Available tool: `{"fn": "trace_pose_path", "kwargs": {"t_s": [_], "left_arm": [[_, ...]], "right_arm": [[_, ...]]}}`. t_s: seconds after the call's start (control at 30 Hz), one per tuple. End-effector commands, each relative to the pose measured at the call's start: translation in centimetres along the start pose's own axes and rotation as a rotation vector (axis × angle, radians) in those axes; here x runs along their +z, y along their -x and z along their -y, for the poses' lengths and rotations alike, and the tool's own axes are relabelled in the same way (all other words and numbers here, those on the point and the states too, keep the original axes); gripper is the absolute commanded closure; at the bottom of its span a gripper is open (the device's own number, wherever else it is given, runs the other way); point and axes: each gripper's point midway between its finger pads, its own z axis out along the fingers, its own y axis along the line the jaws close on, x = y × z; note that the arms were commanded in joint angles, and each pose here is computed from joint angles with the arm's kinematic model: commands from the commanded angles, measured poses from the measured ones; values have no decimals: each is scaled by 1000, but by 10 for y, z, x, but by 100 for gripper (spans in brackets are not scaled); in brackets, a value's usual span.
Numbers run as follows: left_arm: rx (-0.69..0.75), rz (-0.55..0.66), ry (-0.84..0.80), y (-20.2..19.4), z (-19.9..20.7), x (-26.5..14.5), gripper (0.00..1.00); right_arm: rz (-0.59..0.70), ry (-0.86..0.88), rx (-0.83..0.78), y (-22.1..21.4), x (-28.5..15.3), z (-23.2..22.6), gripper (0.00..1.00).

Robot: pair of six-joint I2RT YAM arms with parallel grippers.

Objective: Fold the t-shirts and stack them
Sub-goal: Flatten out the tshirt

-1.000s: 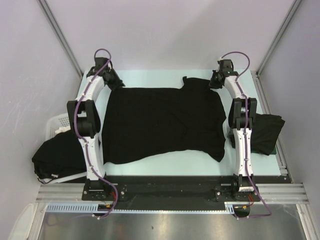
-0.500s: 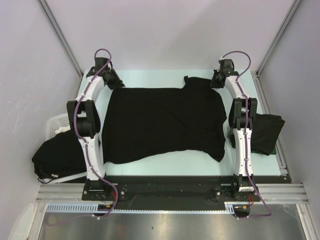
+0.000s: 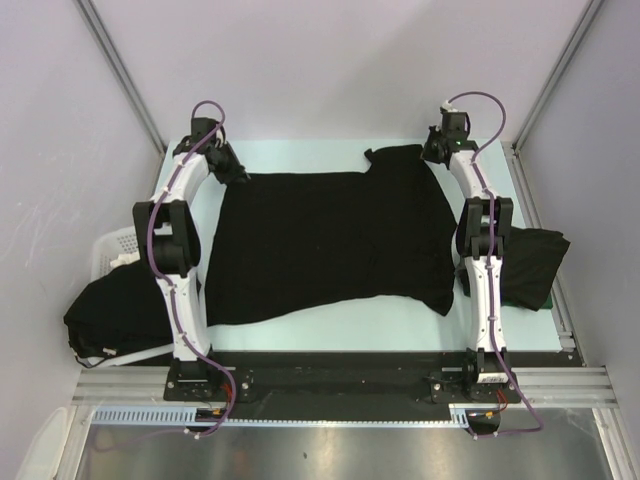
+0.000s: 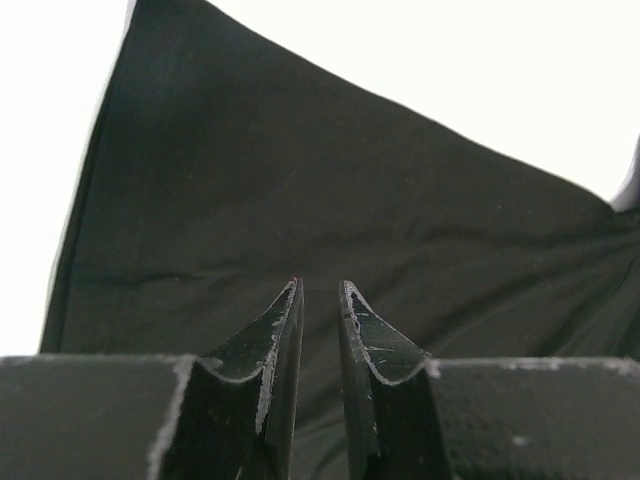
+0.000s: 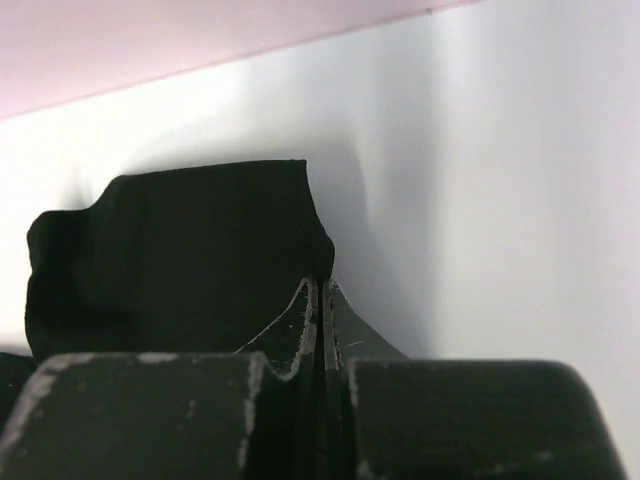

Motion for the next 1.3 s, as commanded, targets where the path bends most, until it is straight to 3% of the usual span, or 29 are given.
{"fn": "trace_pose_path", "kwargs": {"t_s": [0.0,0.17,0.3,0.4,0.77,0.93,1.03,1.17,1.27], "left_arm": [[57,51,-30,13,17,-29,75],[62,46,-34,12,17,-30,75],[66,45,-38,12,19,-30,74],[65,48,-45,13,21,-32,75],[116,125,-44,25,24,-57,74],[81,71,23,10,5,-37,75],[51,58,18,7,3,-27,85],[81,48,-6,-4,20,-18,99],[78,23,11,-11,17,-8,100]], "right_arm": [[154,19,0,41,6,-4,100],[147,10,4,34,12,-4,100],[133,-1,-17,30,10,-2,71],[152,1,-30,41,1,-4,64],[267,34,-72,99,-66,-28,55],[251,51,-76,97,-72,-35,58],[223,78,-53,90,-71,-41,74],[151,76,-41,72,-72,-44,81],[77,76,-23,51,-68,-42,90]]}}
